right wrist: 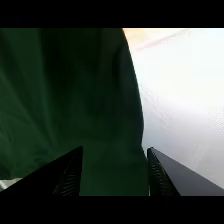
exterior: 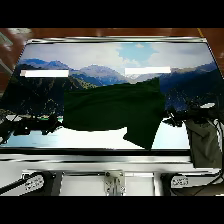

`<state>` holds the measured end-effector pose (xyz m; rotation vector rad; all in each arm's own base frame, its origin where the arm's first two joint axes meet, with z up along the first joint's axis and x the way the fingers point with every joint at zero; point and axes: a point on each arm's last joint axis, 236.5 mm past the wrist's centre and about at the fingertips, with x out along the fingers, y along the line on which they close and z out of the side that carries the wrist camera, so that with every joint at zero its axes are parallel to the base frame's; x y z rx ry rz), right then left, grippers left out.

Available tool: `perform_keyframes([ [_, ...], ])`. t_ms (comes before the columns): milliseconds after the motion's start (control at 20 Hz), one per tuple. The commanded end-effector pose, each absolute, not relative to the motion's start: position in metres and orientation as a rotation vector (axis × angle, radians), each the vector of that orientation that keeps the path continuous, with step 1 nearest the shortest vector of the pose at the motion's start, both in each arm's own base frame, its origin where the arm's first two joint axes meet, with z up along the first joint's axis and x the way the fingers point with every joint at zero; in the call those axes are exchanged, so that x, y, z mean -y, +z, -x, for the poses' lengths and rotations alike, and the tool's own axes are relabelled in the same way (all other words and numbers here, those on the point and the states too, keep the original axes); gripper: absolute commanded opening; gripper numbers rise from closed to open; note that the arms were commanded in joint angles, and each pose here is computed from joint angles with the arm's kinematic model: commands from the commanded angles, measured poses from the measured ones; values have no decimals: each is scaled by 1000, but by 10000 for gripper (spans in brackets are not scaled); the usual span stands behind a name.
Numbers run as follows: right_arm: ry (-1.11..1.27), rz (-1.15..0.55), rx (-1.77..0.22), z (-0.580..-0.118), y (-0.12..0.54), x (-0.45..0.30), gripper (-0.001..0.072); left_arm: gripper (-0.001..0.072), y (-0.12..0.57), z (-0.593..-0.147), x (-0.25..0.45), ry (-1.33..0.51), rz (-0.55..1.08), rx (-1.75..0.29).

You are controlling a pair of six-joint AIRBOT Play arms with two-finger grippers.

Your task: Fold the shirts.

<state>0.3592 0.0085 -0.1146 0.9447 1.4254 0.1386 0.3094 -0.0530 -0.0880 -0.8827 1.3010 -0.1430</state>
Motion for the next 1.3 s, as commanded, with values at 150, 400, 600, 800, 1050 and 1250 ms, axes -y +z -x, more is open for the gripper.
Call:
perform_keyframes([
  [150, 125, -923, -1382, -380, -130, -17, 64, 38, -66, -331, 46, -160, 850, -1232],
  [400, 462, -582, -1154, -414, 5, -22, 62, 36, 32, -363, 26, -318, 479, -1072],
  [600, 423, -200, -560, -428, 259, -13, 62, 37, 304, -390, 12, -299, 129, -432],
  [800, 201, 137, 77, -304, 497, -21, 62, 37, 562, -270, 37, -222, -24, 242],
  [1050, -44, 270, 300, -157, 559, -25, 62, 37, 598, -160, 74, -229, -70, 338],
  [1250, -103, 270, 129, -131, 516, -18, 62, 37, 526, -151, 49, -85, -100, 37],
])
